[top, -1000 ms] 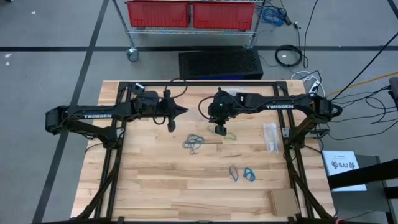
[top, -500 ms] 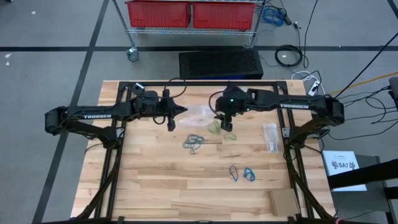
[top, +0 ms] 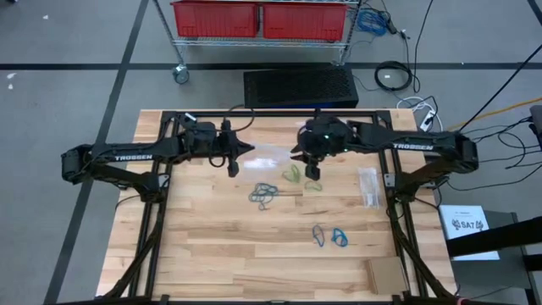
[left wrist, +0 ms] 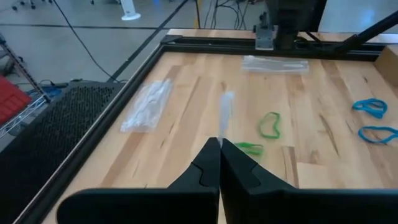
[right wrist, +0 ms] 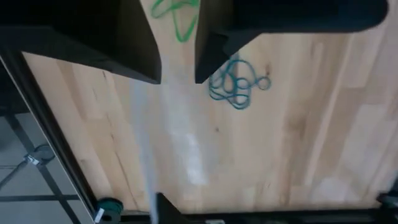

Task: Sort rubber bands
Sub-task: Put the blue rubber band into the transparent zip bag

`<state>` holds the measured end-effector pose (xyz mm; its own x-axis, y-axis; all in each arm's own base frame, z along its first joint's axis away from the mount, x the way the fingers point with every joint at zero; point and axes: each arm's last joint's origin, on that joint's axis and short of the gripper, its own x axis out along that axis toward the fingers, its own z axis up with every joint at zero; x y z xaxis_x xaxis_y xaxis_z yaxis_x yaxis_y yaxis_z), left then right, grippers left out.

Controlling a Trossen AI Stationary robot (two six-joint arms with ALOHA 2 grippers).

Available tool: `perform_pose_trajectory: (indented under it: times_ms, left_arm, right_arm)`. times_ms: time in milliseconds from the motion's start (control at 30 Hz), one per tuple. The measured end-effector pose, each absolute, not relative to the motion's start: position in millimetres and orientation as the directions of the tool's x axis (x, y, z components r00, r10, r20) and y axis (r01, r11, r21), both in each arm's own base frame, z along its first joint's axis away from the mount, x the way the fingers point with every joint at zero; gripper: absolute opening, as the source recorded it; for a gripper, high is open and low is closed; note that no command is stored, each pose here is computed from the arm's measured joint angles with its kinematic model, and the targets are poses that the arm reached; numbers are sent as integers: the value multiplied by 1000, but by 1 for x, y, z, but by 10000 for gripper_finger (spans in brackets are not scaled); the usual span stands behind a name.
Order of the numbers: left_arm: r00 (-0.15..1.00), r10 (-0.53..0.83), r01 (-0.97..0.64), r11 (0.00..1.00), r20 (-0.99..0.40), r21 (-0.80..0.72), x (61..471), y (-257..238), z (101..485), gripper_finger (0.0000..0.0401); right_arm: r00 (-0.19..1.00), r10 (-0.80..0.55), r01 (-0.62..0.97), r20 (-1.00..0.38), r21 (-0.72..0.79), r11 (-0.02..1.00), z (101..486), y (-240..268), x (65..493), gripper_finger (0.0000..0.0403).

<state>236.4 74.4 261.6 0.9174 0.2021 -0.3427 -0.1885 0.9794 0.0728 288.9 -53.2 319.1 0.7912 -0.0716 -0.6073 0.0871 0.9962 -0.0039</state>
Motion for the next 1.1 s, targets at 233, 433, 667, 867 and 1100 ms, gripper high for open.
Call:
perform_pose_trajectory:
  times_ms: [233,433,667,867,1100]
  left_arm:
    - [919,194,-180,981,-344,71,236,75,261,0]
    - [919,161,-141,987,-360,83,238,72,258,0]
    - [918,156,-135,987,-364,83,238,72,258,0]
    - [920,157,-127,986,-358,107,239,72,258,0]
    - [920,156,-126,986,-359,107,239,72,258,0]
  right_arm:
    - [833,-80,85,-547,-15,996,321,-54,299,161]
    - [858,-87,10,-507,-153,988,298,-60,332,83]
    - [870,-110,17,-481,-194,981,283,-72,348,11]
    - [864,-109,5,-492,-207,978,274,-75,355,2]
    - [859,-130,18,-495,-224,974,268,-82,358,1]
